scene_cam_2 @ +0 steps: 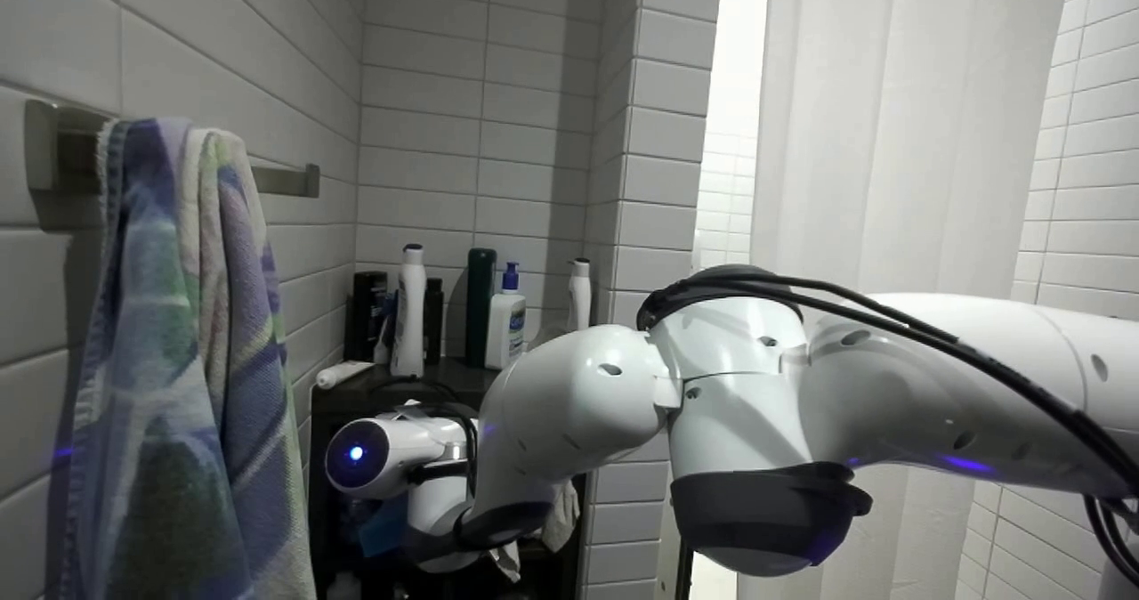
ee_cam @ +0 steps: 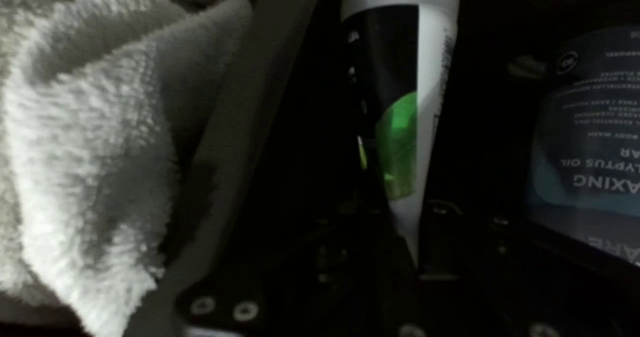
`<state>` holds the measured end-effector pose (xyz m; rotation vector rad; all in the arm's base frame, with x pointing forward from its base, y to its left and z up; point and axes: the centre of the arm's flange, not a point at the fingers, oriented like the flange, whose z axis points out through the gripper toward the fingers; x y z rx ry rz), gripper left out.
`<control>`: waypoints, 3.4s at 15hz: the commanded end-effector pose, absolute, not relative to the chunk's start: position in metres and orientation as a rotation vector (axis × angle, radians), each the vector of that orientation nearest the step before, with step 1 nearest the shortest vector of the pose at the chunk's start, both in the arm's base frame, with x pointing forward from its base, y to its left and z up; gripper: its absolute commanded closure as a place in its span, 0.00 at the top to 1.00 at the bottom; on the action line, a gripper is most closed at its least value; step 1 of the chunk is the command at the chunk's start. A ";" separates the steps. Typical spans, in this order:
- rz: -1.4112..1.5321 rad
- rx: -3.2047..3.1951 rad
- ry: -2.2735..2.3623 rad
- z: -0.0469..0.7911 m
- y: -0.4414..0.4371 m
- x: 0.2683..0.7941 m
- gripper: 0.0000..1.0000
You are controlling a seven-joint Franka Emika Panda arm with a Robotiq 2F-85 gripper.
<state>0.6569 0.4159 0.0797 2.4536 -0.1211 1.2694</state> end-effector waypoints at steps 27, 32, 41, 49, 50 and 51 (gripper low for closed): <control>1.277 2.440 -0.081 0.083 0.417 0.666 0.72; 1.259 2.425 -0.085 0.085 0.424 0.659 1.00; 1.196 2.394 -0.124 0.083 0.428 0.652 1.00; 1.077 2.372 -0.176 0.082 0.426 0.641 1.00; 1.078 2.375 -0.176 0.083 0.426 0.641 1.00; 1.076 2.380 -0.177 0.085 0.426 0.640 1.00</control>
